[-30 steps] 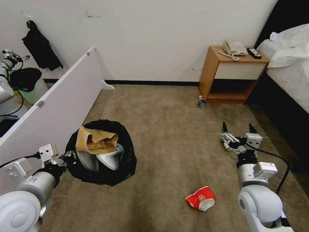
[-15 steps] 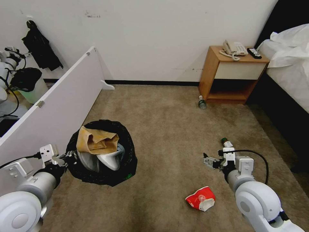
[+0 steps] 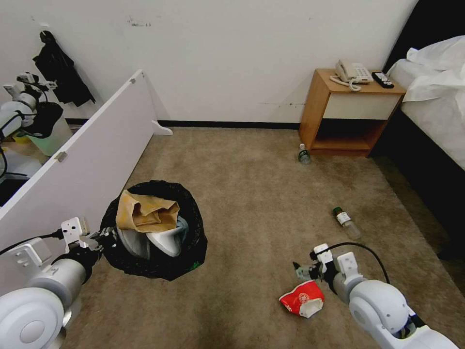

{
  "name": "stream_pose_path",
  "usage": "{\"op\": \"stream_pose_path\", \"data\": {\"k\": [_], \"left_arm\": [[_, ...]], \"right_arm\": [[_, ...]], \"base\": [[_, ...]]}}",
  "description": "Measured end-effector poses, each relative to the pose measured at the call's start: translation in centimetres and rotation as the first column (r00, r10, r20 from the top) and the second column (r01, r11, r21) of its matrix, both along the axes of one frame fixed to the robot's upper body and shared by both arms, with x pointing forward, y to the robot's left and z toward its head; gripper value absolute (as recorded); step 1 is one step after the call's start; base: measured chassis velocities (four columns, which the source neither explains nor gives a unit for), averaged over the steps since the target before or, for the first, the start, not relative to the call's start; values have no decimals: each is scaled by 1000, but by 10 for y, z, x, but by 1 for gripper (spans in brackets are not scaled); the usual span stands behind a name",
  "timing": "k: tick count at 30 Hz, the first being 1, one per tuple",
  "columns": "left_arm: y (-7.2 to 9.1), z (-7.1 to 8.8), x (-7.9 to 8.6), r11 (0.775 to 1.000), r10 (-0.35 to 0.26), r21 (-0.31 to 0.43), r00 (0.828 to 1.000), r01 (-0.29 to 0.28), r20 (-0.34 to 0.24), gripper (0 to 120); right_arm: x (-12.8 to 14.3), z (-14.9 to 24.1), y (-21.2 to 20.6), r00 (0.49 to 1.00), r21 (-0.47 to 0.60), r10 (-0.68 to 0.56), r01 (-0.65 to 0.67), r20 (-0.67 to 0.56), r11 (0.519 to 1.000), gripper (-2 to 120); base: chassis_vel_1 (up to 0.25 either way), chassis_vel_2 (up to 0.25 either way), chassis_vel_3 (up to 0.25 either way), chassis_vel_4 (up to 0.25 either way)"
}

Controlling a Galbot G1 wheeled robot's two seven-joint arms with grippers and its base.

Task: Pick up the trash bin, then pick up the garbage from the floor and place it into the trash bin.

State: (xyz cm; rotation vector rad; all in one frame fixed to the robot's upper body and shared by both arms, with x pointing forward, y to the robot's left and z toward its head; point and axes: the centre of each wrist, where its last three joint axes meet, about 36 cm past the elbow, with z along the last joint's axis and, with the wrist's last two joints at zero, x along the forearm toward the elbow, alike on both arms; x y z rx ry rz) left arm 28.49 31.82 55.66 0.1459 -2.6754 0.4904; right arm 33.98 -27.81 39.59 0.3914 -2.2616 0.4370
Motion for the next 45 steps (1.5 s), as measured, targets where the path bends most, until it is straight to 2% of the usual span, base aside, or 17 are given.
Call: {"op": "stream_pose_path", "data": {"k": [6,8,15,19,21,22,24,30,33,35,45], "left_arm": [[1,-1,0,1000,1,1,1000,-1,-2,1],[1,-1,1,1000,2,0,1000,-2,-3,1],[2,-2,2,1000,2,-1,1000,-2,-3,1],[2,-2,3,1000,1,-2,1000,-1,-3,1],[1,-3,3,1000,1,-3,1000,-1,-4,1],[1,-3,3,1000,1,-3,1000,-1,-4,1],[1,-3,3,1000,2,-2,1000,-2,-4,1],[1,-3,2,1000,3,-1,1000,-3,-7,1],[1,-3,2,1000,4,-1,1000,-4,-6,1],[0,-3,1,1000,4,-2,1000,-4,-6,1],[0,-3,1,1000,8,-1,1000,-8,-5,1]], "right_arm": [[-3,-19,-4,998,-43,35,-38,-54,998,100],[-6,-38,-10,994,-95,76,-83,-79,992,100],[-13,-58,-20,980,-138,175,-187,-92,973,100],[-13,-61,-27,954,-167,270,-289,-127,943,100],[-9,-60,-34,913,-203,369,-400,-175,894,100],[-9,-60,-34,913,-203,369,-400,-175,894,100],[-5,-61,-38,880,-230,432,-470,-198,852,100],[-1,-64,-41,858,-235,469,-510,-209,828,100],[2,-66,-45,834,-231,508,-550,-216,803,100],[7,-71,-50,806,-247,550,-591,-219,768,100],[21,-95,-65,769,-300,587,-639,-254,708,100]], "base": [[0,0,0,0],[0,0,0,0],[0,0,0,0],[0,0,0,0],[0,0,0,0],[0,0,0,0],[0,0,0,0],[0,0,0,0],[0,0,0,0],[0,0,0,0],[0,0,0,0]]}}
